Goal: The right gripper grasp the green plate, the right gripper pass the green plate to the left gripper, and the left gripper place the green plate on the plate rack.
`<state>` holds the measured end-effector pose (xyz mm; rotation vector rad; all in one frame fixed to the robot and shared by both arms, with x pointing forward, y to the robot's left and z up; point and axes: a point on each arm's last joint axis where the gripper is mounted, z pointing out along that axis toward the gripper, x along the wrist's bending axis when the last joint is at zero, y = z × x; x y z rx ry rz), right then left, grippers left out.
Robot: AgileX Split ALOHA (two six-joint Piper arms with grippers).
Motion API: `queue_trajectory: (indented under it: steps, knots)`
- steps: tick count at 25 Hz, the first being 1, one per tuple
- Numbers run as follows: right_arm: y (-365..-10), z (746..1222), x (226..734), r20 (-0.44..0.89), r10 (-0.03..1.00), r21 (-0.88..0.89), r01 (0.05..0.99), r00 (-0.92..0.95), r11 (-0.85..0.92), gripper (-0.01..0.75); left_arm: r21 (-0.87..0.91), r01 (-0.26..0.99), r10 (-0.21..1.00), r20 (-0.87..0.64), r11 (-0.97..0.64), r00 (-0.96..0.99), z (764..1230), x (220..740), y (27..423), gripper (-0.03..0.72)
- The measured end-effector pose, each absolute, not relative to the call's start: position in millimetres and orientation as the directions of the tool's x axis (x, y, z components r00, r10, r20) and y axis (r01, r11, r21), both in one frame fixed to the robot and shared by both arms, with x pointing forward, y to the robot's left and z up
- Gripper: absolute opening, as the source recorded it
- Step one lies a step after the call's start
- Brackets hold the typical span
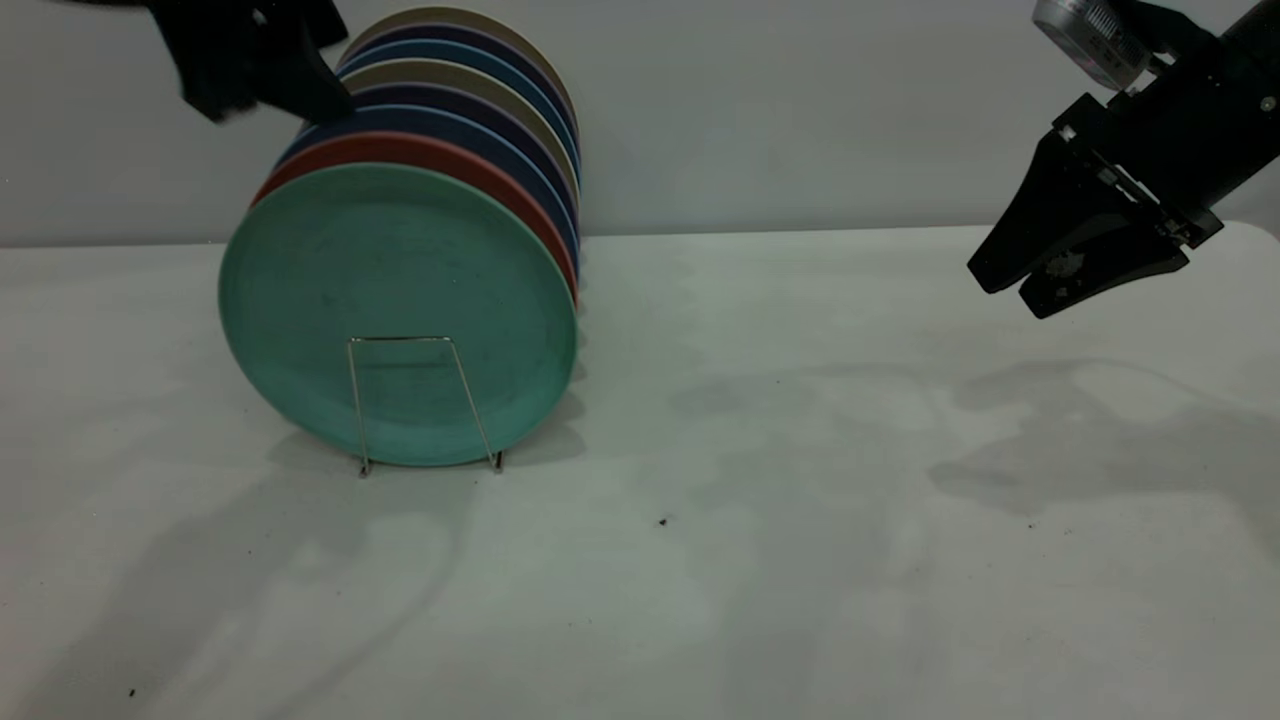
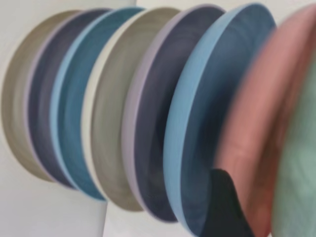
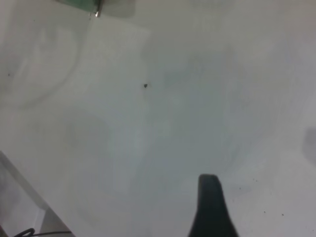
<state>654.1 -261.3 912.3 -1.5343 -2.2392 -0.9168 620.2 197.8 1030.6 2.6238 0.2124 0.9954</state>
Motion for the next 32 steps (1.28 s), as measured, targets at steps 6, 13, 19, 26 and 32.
queue_trajectory:
  steps: [6, 13, 19, 26, 32]
  knots:
    - [-258.7, 914.4, 652.7, 0.587, 0.712, 0.333, 0.917, -0.385, 0.222, 0.554, 0.427, 0.152, 0.372, 0.496, -0.891, 0.785, 1050.2, 599.0, 200.6, 0.496]
    - [-247.8, 945.9, 646.5, 0.519, 0.755, 0.344, 0.907, -0.4, 0.243, 0.554, 0.633, 0.645, 0.868, 0.09, -0.428, 0.488, 1066.0, 587.1, 210.9, 0.496]
    - [-234.4, 998.2, 616.4, 0.192, 0.91, 0.218, 0.92, -0.367, 0.325, 0.548, 0.538, 0.842, 0.988, -0.1, -0.044, 0.116, 1075.4, 573.7, 249.6, 0.495]
    - [-230.9, 1081.5, 555.2, -0.134, 0.954, 0.232, 0.927, -0.269, 0.294, 0.529, 0.584, 0.81, 0.992, -0.063, -0.053, 0.11, 1133.1, 518.8, 267.2, 0.475]
    - [-232.0, 1131.7, 464.6, -0.076, 0.95, 0.391, 0.867, -0.304, 0.309, 0.527, 0.634, 0.771, 0.992, -0.041, -0.063, 0.115, 1144.5, 443.9, 276.5, 0.473]
